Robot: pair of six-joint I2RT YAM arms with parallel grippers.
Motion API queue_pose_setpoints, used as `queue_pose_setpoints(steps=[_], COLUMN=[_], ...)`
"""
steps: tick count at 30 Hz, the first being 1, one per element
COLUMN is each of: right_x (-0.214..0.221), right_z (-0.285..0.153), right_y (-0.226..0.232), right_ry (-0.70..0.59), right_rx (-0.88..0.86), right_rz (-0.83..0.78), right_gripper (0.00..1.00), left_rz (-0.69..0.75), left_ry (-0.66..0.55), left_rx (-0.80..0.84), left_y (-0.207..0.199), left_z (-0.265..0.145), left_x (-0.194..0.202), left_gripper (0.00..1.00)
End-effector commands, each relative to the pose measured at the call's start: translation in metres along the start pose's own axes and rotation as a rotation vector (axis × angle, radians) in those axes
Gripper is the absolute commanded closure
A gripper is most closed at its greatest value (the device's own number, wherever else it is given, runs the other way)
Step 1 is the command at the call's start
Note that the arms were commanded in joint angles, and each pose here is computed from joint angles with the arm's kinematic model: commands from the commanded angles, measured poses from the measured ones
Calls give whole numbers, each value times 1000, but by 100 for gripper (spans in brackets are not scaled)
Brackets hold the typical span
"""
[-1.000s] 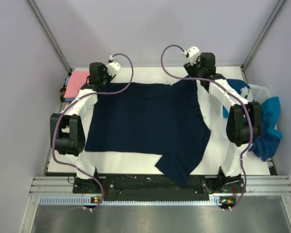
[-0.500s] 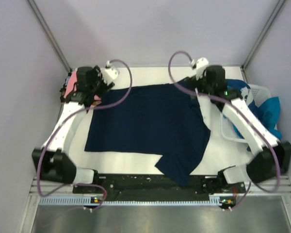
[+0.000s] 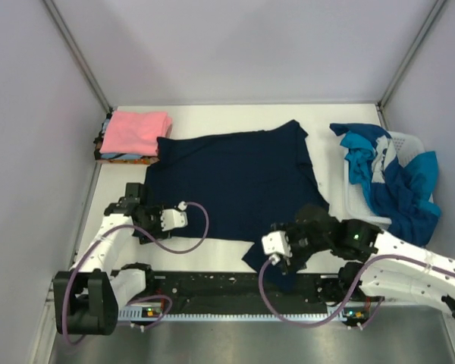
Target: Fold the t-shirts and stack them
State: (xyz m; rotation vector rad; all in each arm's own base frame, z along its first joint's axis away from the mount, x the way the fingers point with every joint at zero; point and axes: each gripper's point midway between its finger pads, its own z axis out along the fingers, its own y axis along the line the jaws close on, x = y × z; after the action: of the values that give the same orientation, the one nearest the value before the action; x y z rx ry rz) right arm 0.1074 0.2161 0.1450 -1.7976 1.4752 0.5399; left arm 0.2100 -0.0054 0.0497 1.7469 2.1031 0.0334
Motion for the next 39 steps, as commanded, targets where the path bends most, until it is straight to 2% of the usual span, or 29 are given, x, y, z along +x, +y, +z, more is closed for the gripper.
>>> queue_pose_setpoints(steps=[1,4,8,10,13,15,17,20,24,28,34,39], right_x=[36,55,72,77,69,60,55,59,66,78,66,43], right_z=[16,19,22,27,42,55,62,66,65,46,4,-48], right_y=[66,92,113,113,114,113,116,112,107,97,92,61], right_ry=[156,237,252,257,192,130,97,138,202,283,278,294], right_rx=[-286,-413,-523,-519,-476,-436,-428,-413,-399,-373,-369,-209], right_rz=[-228,-267,-332,-377,-395,-378,-368,-360,-357,-394,-408,-369], right_gripper=[25,25,25,26,28,37,51,66,83,100,100,100], left_rz=[117,66,30,21,7,-14,-36,-56,-49,-31,-23,-24], left_ry=[44,71,102,113,108,99,98,92,71,50,11,-8], left_rx=[-37,-107,-121,-117,-66,-41,-34,-38,-62,-63,-24,31], left_y=[6,21,30,31,24,21,19,17,13,5,-7,-18], left_z=[14,22,29,33,39,40,39,30,18,9,-11,-19], left_x=[15,26,38,43,43,42,41,37,32,27,15,10], left_gripper=[28,28,28,29,33,47,69,99,100,100,100,100])
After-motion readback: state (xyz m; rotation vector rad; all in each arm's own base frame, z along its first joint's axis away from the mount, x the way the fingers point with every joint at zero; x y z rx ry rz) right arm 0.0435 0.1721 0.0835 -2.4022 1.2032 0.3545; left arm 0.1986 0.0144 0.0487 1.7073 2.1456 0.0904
